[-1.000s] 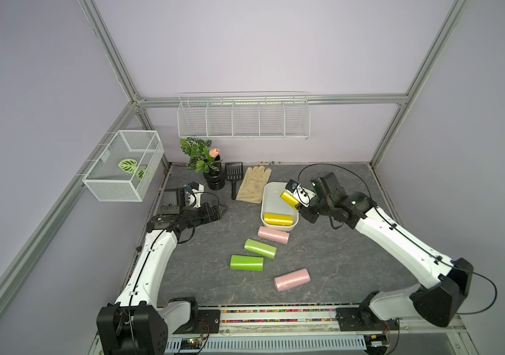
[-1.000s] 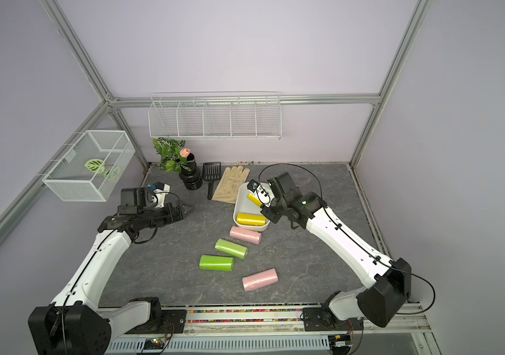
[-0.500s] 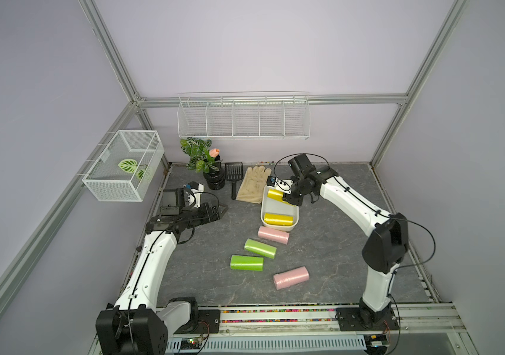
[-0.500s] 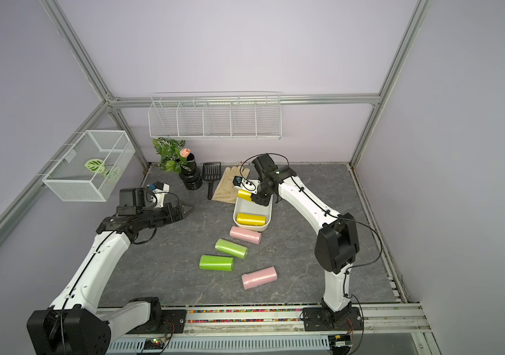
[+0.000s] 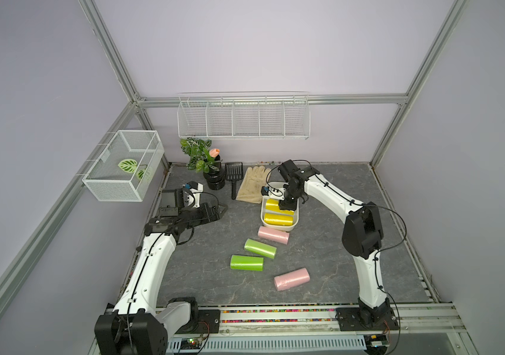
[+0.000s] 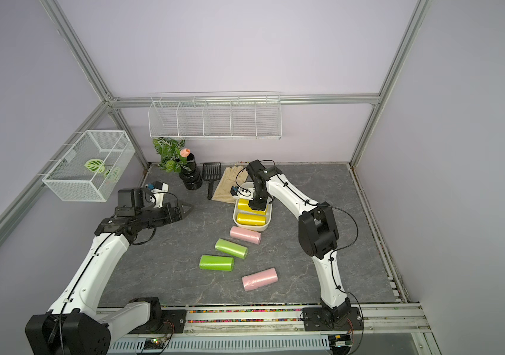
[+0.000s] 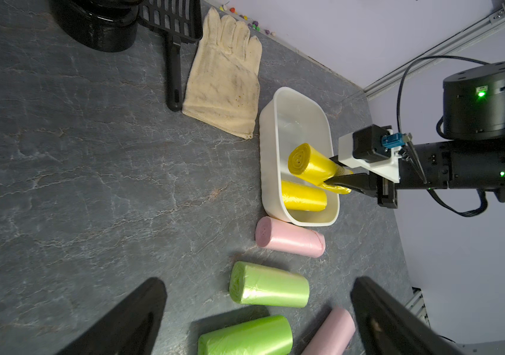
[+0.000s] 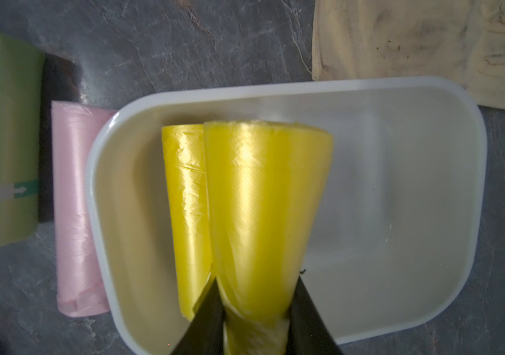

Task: Put the roll of trash bags into the storage box
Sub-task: Place the roll of trash bags in the storage box.

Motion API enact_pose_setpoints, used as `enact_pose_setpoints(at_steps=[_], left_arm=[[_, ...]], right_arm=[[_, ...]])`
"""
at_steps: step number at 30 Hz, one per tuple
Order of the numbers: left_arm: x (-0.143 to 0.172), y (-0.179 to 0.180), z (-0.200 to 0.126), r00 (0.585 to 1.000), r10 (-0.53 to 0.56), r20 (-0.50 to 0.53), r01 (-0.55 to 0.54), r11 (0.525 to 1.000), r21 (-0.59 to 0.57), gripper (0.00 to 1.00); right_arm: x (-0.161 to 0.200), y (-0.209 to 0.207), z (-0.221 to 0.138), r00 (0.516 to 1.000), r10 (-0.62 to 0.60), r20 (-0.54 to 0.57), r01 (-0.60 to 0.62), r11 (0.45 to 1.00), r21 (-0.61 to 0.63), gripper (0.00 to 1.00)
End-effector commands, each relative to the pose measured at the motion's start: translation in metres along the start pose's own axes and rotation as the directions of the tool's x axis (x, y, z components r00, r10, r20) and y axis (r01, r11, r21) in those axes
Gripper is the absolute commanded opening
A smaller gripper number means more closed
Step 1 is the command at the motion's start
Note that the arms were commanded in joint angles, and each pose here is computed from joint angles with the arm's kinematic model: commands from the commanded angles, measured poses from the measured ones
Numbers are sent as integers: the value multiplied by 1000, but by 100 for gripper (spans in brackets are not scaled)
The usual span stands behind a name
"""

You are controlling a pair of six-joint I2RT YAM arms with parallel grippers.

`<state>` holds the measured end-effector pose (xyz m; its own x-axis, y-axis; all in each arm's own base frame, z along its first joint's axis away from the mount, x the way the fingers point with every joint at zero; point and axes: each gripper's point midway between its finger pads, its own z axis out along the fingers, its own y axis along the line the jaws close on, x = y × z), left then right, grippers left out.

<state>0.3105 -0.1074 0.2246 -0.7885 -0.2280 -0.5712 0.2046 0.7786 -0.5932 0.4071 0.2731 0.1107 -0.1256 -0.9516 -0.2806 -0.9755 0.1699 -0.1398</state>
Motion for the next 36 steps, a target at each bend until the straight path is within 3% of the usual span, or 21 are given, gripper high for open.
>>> enact_pose_setpoints(at_steps=[1, 19, 25, 26, 28, 31, 36], left_arm=[[-5, -6, -6, 999, 25, 24, -26, 1000, 12, 100], [-5, -6, -7, 999, 26, 27, -26, 1000, 8, 100], [-5, -7, -7, 999, 27, 29, -27, 1000, 10, 100], [-5, -7, -7, 999, 26, 29, -26, 1000, 11, 100], [-5, -7, -7, 999, 27, 31, -28, 1000, 12, 100], [-5, -7, -8, 999, 28, 31, -29, 1000, 13, 100], [-5, -8, -8, 999, 29, 33, -29, 999, 13, 100]], right_arm=[[9, 2, 13, 999, -24, -32, 24, 1000, -20, 0], [23, 12, 63, 994, -37, -106, 29, 997, -77, 8], [18, 17, 68, 994, -40, -104, 32, 996, -80, 15], [18, 17, 68, 994, -40, -106, 31, 996, -79, 19], [18, 17, 68, 994, -37, -106, 28, 996, -79, 36], [17, 17, 66, 994, -35, -101, 27, 997, -76, 34], [8, 17, 51, 997, -30, -67, 25, 997, -67, 39]])
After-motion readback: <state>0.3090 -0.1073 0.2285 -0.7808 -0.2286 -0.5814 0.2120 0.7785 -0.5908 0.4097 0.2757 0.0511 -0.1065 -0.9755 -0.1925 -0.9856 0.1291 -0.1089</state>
